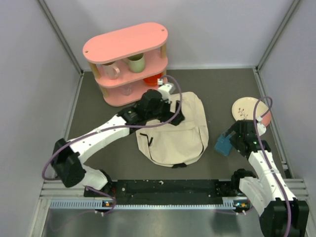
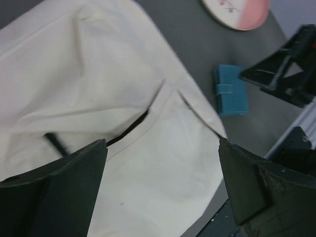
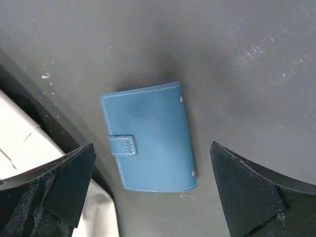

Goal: Pack the student bag
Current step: Pick up the personal item from the center of the board.

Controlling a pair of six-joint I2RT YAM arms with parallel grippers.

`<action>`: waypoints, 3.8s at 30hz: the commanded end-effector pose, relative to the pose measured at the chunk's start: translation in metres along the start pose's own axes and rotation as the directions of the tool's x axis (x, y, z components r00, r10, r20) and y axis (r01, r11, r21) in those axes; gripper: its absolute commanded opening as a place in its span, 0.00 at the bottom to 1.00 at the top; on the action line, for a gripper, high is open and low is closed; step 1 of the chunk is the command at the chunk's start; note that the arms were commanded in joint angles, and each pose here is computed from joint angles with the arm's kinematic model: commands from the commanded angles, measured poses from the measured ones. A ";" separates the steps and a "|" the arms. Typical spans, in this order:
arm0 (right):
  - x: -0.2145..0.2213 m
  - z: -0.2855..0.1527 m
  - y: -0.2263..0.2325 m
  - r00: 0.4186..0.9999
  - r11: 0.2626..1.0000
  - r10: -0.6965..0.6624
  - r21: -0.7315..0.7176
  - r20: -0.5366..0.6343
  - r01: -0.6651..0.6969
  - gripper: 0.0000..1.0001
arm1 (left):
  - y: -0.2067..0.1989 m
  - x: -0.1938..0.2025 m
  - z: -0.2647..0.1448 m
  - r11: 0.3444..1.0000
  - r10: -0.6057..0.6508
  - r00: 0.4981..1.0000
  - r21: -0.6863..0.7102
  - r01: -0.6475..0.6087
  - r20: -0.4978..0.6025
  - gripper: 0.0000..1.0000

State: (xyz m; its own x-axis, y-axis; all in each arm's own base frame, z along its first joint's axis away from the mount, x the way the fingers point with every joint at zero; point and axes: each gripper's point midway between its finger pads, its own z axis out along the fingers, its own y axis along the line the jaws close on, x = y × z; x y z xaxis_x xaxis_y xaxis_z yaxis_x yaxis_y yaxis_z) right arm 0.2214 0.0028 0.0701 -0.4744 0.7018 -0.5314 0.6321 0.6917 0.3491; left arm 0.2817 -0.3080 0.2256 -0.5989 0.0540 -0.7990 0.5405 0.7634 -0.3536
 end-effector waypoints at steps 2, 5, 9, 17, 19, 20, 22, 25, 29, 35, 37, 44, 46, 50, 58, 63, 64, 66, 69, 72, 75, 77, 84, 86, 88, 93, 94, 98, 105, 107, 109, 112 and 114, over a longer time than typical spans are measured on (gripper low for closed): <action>0.003 0.003 -0.016 1.000 0.999 0.020 0.047 -0.020 -0.019 0.99 | -0.084 0.003 0.054 0.957 0.078 0.996 0.283 -0.062 -0.045 0.99; 0.011 0.010 -0.027 0.998 0.996 0.033 0.080 -0.048 -0.029 0.99 | -0.114 0.019 0.084 0.924 0.086 0.990 0.382 -0.037 -0.114 0.99; 0.012 0.020 -0.024 0.997 0.999 0.043 0.029 -0.059 -0.041 0.99 | -0.140 0.031 0.109 0.891 0.079 0.985 0.454 0.000 -0.154 0.99; 0.017 0.032 -0.010 0.988 0.988 0.084 -0.115 -0.126 -0.098 0.94 | -0.160 0.046 0.139 0.846 0.042 0.977 0.527 0.077 -0.210 0.99; 0.019 0.036 -0.002 0.985 0.981 0.086 -0.161 -0.149 -0.110 0.90 | -0.165 0.043 0.146 0.835 0.032 0.981 0.544 0.079 -0.191 0.99; 0.022 0.038 -0.001 0.984 0.979 0.078 -0.171 -0.163 -0.106 0.89 | -0.169 0.040 0.147 0.826 0.027 0.981 0.557 0.088 -0.194 0.99; 0.026 0.042 0.000 0.978 0.979 0.079 -0.172 -0.192 -0.113 0.85 | -0.170 0.049 0.157 0.818 0.023 0.975 0.565 0.109 -0.222 0.99; 0.028 0.045 -0.001 0.978 0.980 0.074 -0.167 -0.193 -0.107 0.80 | -0.180 0.055 0.169 0.805 0.016 0.965 0.576 0.143 -0.261 0.98; 0.029 0.046 -0.001 0.976 0.979 0.084 -0.164 -0.201 -0.118 0.73 | -0.183 0.061 0.184 0.829 -0.050 0.939 0.511 0.228 -0.339 0.97; 0.037 0.047 -0.001 0.965 0.978 0.096 -0.159 -0.244 -0.138 0.70 | -0.161 0.090 0.201 0.875 -0.118 0.902 0.386 0.292 -0.415 0.96; 0.041 0.047 -0.004 0.962 0.979 0.104 -0.146 -0.253 -0.144 0.72 | -0.150 0.093 0.203 0.898 -0.140 0.905 0.333 0.287 -0.402 0.96; 0.046 0.044 -0.018 0.959 0.980 0.161 -0.075 -0.234 -0.183 0.77 | -0.138 0.102 0.206 0.882 -0.266 0.871 0.261 0.393 -0.413 0.98; 0.047 0.042 -0.018 0.958 0.978 0.167 -0.080 -0.233 -0.190 0.77 | -0.135 0.114 0.204 0.802 -0.367 0.804 0.279 0.529 -0.468 0.98; 0.045 0.039 -0.017 0.960 0.980 0.160 -0.083 -0.229 -0.183 0.78 | -0.148 0.098 0.193 0.704 -0.360 0.815 0.441 0.557 -0.455 0.96; 0.025 0.038 -0.010 0.973 0.985 0.128 -0.088 -0.192 -0.147 0.80 | -0.128 0.090 0.168 0.842 -0.279 0.905 0.372 0.391 -0.321 0.97; 0.009 0.036 0.000 0.981 0.986 0.100 -0.115 -0.169 -0.120 0.79 | -0.120 0.103 0.171 0.876 -0.241 0.917 0.336 0.347 -0.318 0.97; 0.009 0.035 0.002 0.981 0.986 0.084 -0.126 -0.172 -0.106 0.79 | -0.124 0.106 0.172 0.878 -0.222 0.921 0.344 0.332 -0.321 0.97; 0.005 0.034 0.005 0.983 0.987 0.076 -0.131 -0.167 -0.098 0.76 | -0.134 0.107 0.176 0.881 -0.190 0.927 0.361 0.306 -0.322 0.96; 0.005 0.033 0.009 0.983 0.985 0.044 -0.156 -0.179 -0.073 0.74 | -0.138 0.130 0.182 0.917 -0.121 0.920 0.312 0.247 -0.373 0.95; 0.007 0.032 0.013 0.980 0.981 0.012 -0.185 -0.198 -0.050 0.74 | -0.140 0.142 0.184 0.930 -0.095 0.911 0.290 0.225 -0.401 0.95; 0.009 0.033 0.016 0.976 0.979 -0.018 -0.200 -0.219 -0.027 0.74 | -0.133 0.162 0.187 0.944 -0.062 0.895 0.266 0.197 -0.443 0.94; 0.010 0.035 0.016 0.972 0.980 -0.026 -0.198 -0.232 -0.021 0.74 | -0.135 0.168 0.187 0.950 -0.017 0.892 0.272 0.156 -0.451 0.93; 0.007 0.035 0.028 0.967 0.970 -0.035 -0.243 -0.252 -0.029 0.73 | -0.120 0.193 0.194 0.973 0.011 0.883 0.209 0.099 -0.470 0.93; 0.011 0.034 0.032 0.962 0.963 -0.035 -0.267 -0.269 -0.040 0.72 | -0.127 0.197 0.198 0.966 0.018 0.877 0.236 0.110 -0.481 0.91; 0.014 0.033 0.032 0.961 0.959 -0.045 -0.280 -0.275 -0.035 0.71 | -0.141 0.192 0.201 0.954 0.030 0.880 0.277 0.117 -0.475 0.90; 0.028 0.031 0.034 0.942 0.946 -0.072 -0.321 -0.326 -0.039 0.68 | -0.151 0.197 0.205 0.938 0.020 0.869 0.311 0.155 -0.495 0.86; 0.031 0.031 0.033 0.938 0.945 -0.072 -0.323 -0.340 -0.044 0.68 | -0.151 0.198 0.205 0.937 0.021 0.866 0.312 0.157 -0.499 0.86; 0.039 0.027 0.040 0.926 0.924 -0.088 -0.377 -0.368 -0.062 0.60 | -0.150 0.203 0.204 0.934 0.022 0.859 0.317 0.164 -0.511 0.86; 0.033 0.012 0.060 0.930 0.872 -0.112 -0.483 -0.349 -0.077 0.49 | -0.147 0.200 0.198 0.936 0.052 0.865 0.326 0.132 -0.499 0.76; 0.031 0.012 0.060 0.933 0.873 -0.111 -0.482 -0.343 -0.074 0.49 | -0.147 0.192 0.196 0.939 0.054 0.875 0.322 0.119 -0.480 0.61; 0.031 0.015 0.059 0.931 0.877 -0.108 -0.474 -0.349 -0.075 0.50 | -0.143 0.188 0.195 0.945 0.055 0.883 0.311 0.105 -0.466 0.50; 0.033 0.019 0.056 0.928 0.885 -0.111 -0.459 -0.355 -0.070 0.52 | -0.140 0.176 0.192 0.951 0.050 0.899 0.296 0.090 -0.435 0.28; 0.032 0.020 0.056 0.929 0.888 -0.112 -0.456 -0.354 -0.067 0.54 | -0.137 0.163 0.187 0.953 0.044 0.911 0.291 0.085 -0.411 0.11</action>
State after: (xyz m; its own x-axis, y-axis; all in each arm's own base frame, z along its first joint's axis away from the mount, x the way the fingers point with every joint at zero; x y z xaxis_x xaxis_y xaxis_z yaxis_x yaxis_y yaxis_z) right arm 0.2458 0.0517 0.0448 -0.7124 0.6573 -0.2458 0.3850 0.6590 0.6461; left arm 0.2228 -0.5352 0.0363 -0.7869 0.3410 -0.5142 0.6121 0.5371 -0.5804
